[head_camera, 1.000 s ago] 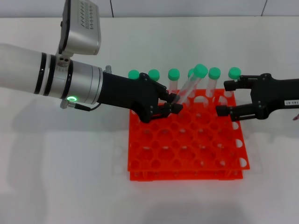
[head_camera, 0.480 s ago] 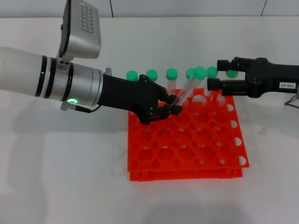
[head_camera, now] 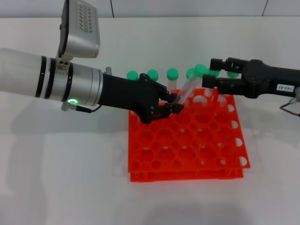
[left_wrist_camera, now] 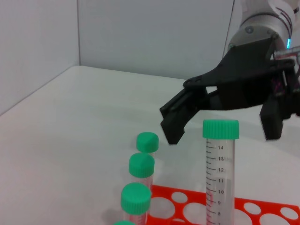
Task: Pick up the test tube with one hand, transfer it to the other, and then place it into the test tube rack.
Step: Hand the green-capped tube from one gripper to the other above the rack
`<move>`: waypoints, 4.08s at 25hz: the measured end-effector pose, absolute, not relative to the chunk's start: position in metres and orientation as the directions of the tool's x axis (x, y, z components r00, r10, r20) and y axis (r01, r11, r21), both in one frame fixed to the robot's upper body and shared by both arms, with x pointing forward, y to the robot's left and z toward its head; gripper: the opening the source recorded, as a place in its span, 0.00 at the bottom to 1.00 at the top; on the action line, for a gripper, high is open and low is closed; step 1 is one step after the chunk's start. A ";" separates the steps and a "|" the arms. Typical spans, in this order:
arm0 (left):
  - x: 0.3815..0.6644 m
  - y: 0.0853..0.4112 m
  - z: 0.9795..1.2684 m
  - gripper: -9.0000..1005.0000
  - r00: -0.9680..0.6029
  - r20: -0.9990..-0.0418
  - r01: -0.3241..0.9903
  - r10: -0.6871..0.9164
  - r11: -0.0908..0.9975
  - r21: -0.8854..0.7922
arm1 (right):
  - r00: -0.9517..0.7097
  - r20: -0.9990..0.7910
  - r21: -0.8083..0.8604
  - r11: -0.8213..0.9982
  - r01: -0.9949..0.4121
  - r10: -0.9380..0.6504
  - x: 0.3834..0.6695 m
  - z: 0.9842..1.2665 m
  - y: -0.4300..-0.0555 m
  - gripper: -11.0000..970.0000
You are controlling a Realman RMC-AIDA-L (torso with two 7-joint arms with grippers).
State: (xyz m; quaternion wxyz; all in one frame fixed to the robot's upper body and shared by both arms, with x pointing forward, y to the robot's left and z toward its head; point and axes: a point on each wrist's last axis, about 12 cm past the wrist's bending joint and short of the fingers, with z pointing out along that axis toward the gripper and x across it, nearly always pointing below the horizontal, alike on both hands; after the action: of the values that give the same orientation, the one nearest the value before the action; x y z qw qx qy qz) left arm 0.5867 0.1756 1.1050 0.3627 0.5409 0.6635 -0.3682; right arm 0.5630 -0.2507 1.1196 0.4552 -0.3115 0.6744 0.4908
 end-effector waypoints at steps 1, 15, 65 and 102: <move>0.587 0.176 1.105 0.25 -0.152 -0.880 0.985 0.450 0.144 -0.096 | -0.385 -0.922 0.376 0.323 -0.869 0.037 0.562 1.120 -0.251 0.73; 0.590 0.172 1.106 0.25 -0.148 -0.880 0.984 0.452 0.156 -0.085 | -0.252 -0.949 0.304 0.353 -0.885 0.187 0.552 1.097 -0.238 0.72; 0.591 0.171 1.108 0.28 -0.150 -0.887 0.983 0.436 0.159 -0.088 | -0.166 -0.965 0.236 0.391 -0.890 0.205 0.547 1.085 -0.228 0.60; 0.591 0.180 1.136 0.68 -0.267 -0.875 0.958 0.403 0.211 -0.195 | -0.167 -0.962 0.242 0.394 -0.887 0.215 0.544 1.085 -0.232 0.26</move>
State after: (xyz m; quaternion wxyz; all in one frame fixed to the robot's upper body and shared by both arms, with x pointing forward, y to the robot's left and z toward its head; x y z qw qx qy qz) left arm 0.5915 0.1801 1.1355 0.3541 0.4910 0.6928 -0.3919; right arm 0.5443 -0.2319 1.0847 0.5812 -0.2804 0.5993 0.4737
